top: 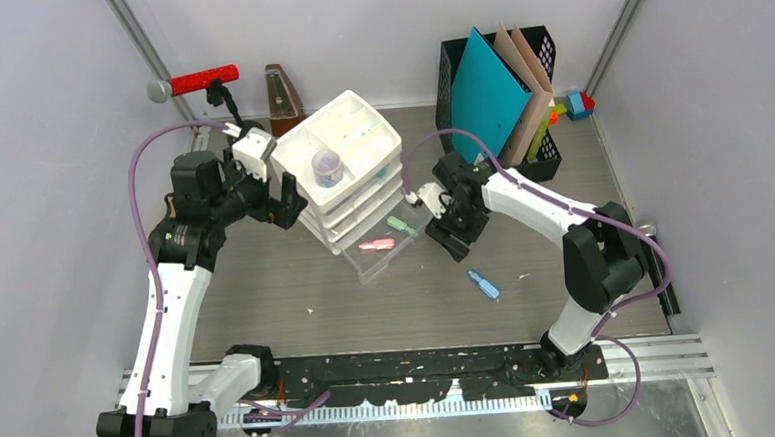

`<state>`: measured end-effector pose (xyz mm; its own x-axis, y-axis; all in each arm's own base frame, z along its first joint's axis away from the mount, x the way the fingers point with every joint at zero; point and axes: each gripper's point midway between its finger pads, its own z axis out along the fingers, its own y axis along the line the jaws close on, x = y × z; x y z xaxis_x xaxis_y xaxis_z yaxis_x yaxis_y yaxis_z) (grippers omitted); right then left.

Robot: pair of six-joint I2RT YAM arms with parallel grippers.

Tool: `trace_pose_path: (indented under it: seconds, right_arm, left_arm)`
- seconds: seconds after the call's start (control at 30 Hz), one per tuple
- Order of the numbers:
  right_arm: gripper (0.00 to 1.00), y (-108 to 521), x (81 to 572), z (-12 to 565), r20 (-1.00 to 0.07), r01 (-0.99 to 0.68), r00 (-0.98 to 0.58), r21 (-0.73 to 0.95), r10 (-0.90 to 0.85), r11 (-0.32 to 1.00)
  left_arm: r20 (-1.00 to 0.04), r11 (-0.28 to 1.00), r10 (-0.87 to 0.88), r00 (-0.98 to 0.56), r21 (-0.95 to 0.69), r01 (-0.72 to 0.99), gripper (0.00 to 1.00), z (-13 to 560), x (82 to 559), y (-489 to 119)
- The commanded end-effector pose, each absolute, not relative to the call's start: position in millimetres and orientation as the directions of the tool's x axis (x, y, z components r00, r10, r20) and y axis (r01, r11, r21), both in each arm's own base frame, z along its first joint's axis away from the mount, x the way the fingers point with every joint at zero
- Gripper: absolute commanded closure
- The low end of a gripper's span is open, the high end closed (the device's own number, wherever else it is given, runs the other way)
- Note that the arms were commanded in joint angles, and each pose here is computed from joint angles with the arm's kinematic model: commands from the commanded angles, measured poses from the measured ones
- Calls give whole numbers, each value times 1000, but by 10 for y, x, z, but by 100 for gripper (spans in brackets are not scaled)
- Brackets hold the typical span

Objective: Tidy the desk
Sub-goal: Pick up the stationery from the center of the board.

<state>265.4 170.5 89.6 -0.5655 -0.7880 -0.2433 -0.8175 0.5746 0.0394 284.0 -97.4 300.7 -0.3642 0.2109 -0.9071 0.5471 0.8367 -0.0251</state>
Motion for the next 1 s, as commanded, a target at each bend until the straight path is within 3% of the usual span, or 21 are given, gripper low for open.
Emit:
trace_pose_path:
  seconds: [0.0, 0.53, 0.7, 0.8, 0.97]
  right_arm:
    - [34, 1519, 2378, 726, -191, -802, -593, 49, -782, 596]
    - [28, 1255, 1994, 215, -86, -770, -638, 62, -765, 635]
    - [34, 1218, 1943, 105, -40, -774, -633, 44, -773, 631]
    - [44, 1172, 1984, 77, -20, -778, -628, 12, -778, 628]
    - [72, 1247, 2195, 289, -63, -790, -609, -36, -791, 612]
  left_arm:
    - [-926, 828, 208, -314, -4, 561, 0, 3156, 2859, -994]
    - [-927, 830, 201, -318, -12, 558, 0, 3130, 2844, -997]
    - [-928, 830, 202, -314, -8, 558, 0, 3132, 2830, -992]
    - [-927, 830, 205, -313, -6, 558, 0, 3129, 2825, -990]
    - [-929, 827, 205, -308, -4, 562, 0, 3163, 2821, -996]
